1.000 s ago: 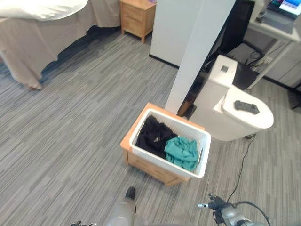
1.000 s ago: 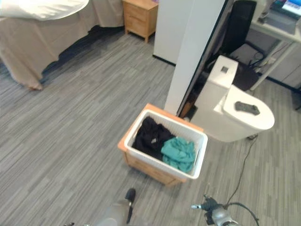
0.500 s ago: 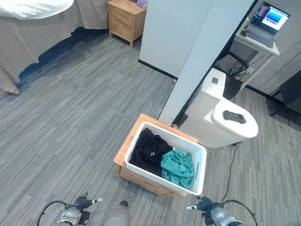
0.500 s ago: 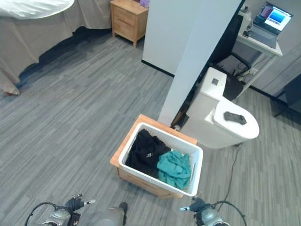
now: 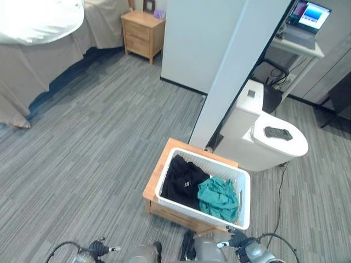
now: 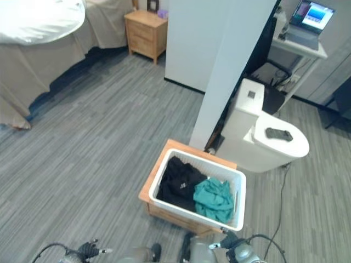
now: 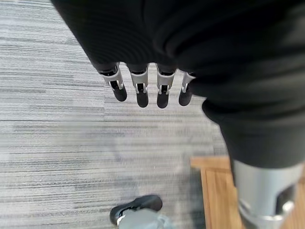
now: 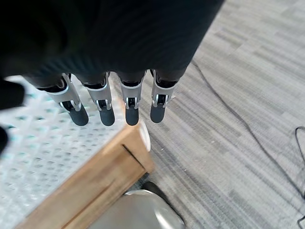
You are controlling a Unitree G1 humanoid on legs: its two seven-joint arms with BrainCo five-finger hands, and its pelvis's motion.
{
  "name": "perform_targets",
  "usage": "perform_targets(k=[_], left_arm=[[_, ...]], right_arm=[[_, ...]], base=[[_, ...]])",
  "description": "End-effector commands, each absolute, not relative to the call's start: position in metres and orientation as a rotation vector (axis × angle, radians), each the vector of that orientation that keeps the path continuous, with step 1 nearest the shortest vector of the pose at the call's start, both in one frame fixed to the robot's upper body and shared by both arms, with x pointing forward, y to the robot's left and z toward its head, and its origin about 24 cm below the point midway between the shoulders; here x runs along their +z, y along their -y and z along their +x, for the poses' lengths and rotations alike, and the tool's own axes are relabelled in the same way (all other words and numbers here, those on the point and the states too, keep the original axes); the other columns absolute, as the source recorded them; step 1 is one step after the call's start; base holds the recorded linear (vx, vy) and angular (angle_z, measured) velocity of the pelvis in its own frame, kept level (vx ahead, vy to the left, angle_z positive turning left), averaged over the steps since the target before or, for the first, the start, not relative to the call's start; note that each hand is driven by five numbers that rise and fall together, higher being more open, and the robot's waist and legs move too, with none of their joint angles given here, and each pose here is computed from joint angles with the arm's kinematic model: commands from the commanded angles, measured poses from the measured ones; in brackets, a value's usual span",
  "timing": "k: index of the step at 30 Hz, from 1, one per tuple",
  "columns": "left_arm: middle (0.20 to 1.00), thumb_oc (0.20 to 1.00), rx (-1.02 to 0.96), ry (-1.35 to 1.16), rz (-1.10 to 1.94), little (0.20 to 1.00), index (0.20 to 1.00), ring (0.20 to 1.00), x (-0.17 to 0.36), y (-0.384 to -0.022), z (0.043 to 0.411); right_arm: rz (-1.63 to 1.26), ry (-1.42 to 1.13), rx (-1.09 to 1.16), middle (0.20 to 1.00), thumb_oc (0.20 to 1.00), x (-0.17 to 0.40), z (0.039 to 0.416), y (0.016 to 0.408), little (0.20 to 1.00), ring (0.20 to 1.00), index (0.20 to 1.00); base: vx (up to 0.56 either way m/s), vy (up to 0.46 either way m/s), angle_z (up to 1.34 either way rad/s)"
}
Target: Grab the laundry basket,head to the washer,open it,put in the laundry and shut it.
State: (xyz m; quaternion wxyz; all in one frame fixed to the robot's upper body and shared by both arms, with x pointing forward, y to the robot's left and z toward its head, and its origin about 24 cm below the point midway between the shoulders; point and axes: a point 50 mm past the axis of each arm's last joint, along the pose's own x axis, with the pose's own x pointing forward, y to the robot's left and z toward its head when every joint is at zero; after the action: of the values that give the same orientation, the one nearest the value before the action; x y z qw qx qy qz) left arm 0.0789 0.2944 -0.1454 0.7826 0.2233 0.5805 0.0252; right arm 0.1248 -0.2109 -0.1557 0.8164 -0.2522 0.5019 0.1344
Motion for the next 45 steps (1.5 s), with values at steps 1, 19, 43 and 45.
perform_targets(k=[1, 19, 43, 45], left_arm=[[1.000, 1.000, 0.081, -1.188, 0.459, 1.000, 1.000, 1.000, -0.142, -0.291, 0.098], [1.000, 1.000, 0.060, -1.122, 0.492, 1.000, 1.000, 1.000, -0.140, -0.285, 0.114], [1.000, 1.000, 0.065, -0.820, 0.255, 1.000, 1.000, 1.000, -0.116, -0.277, 0.111], [1.000, 1.000, 0.047, -0.775, 0.238, 1.000, 1.000, 1.000, -0.105, -0.281, 0.108]], right_arm=[[-0.572, -1.046, 0.174, 1.000, 1.000, -0.145, 0.138, 0.243, 1.000, 1.000, 1.000], [-0.544, -1.043, 0.081, 1.000, 1.000, -0.142, 0.134, 0.256, 1.000, 1.000, 1.000], [-0.310, -1.048, -0.248, 1.000, 1.000, -0.137, 0.074, 0.292, 1.000, 1.000, 1.000], [-0.322, -1.008, -0.260, 1.000, 1.000, -0.131, 0.075, 0.298, 1.000, 1.000, 1.000]], base=[[0.07, -0.027, 0.31], [0.02, -0.057, 0.14], [0.01, 0.166, -0.14], [0.00, -0.038, 0.03]])
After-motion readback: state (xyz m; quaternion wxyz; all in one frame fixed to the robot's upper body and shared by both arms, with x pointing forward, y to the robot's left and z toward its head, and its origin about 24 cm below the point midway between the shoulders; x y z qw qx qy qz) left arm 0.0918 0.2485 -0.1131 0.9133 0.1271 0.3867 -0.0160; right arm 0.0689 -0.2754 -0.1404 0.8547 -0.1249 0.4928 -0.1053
